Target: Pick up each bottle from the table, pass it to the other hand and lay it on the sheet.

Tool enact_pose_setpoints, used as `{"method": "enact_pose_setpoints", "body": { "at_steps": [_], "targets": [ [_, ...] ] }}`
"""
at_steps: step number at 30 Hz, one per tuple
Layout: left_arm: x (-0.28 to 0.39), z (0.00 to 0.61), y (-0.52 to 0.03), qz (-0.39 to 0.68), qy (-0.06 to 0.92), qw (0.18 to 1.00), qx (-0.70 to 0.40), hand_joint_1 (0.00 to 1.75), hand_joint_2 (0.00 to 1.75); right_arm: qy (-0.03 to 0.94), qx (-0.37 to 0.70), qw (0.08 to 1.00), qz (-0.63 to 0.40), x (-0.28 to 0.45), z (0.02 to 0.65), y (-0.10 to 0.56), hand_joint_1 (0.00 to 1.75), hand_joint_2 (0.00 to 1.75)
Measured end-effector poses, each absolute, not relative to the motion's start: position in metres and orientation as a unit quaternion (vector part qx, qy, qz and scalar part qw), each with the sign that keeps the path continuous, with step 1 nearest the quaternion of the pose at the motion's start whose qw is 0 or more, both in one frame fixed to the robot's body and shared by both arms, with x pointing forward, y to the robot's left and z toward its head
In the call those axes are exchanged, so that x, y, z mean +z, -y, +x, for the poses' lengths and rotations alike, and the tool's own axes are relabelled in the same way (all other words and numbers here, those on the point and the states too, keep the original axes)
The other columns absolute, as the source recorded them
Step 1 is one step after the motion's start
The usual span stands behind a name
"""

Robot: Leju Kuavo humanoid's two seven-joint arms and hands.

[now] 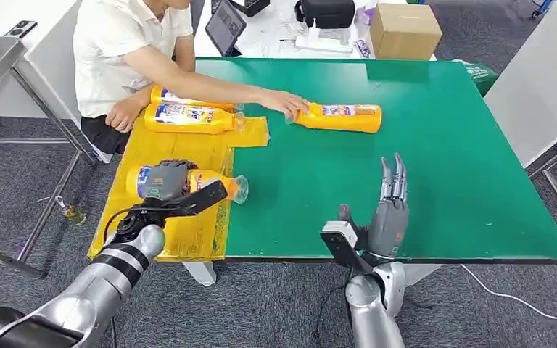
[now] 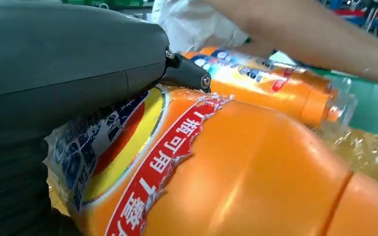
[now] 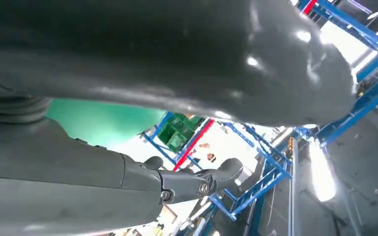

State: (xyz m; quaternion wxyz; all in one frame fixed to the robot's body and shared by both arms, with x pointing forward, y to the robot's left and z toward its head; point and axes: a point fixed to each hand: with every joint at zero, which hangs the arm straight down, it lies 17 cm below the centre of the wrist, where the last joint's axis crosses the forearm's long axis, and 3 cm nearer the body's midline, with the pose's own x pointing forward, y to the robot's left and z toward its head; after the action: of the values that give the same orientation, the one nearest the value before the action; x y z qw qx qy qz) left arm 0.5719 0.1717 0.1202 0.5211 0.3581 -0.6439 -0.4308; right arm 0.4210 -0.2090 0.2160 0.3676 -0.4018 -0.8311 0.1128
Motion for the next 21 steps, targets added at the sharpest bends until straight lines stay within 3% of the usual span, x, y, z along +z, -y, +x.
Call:
{"method": "enact_pose_setpoints", "body": {
  "at_steps": [6, 7, 8, 9, 10, 11, 21],
  "targets": [
    [0.112, 0.574, -0.175, 0.357, 0.633, 0.529, -0.438, 1.75, 1.75, 0.832, 0.119, 0.371, -0.395, 0.212, 0.423, 0.203, 0.0, 0.0],
    [0.107, 0.574, -0.175, 0.352, 0.626, 0.535, -0.445, 1.48, 1.75, 0.832, 0.12, 0.372, -0.394, 0.211, 0.423, 0.203, 0.0, 0.0],
    [0.102, 0.574, -0.174, 0.346, 0.619, 0.542, -0.451, 0.37, 1.75, 0.832, 0.121, 0.372, -0.394, 0.21, 0.423, 0.202, 0.0, 0.0],
    [0.096, 0.573, -0.175, 0.338, 0.612, 0.551, -0.455, 0.0, 1.75, 0.832, 0.123, 0.373, -0.393, 0.209, 0.423, 0.201, 0.0, 0.0],
    [0.091, 0.572, -0.174, 0.333, 0.607, 0.556, -0.46, 0.0, 1.75, 0.831, 0.124, 0.374, -0.392, 0.208, 0.424, 0.201, 0.0, 0.0],
    [0.087, 0.571, -0.173, 0.327, 0.601, 0.562, -0.464, 0.0, 1.75, 0.831, 0.125, 0.374, -0.391, 0.207, 0.424, 0.2, 0.0, 1.75],
    [0.064, 0.564, -0.16, 0.24, 0.582, 0.613, -0.478, 0.0, 1.75, 0.826, 0.135, 0.386, -0.387, 0.193, 0.424, 0.202, 0.0, 1.75]
  ]
}}
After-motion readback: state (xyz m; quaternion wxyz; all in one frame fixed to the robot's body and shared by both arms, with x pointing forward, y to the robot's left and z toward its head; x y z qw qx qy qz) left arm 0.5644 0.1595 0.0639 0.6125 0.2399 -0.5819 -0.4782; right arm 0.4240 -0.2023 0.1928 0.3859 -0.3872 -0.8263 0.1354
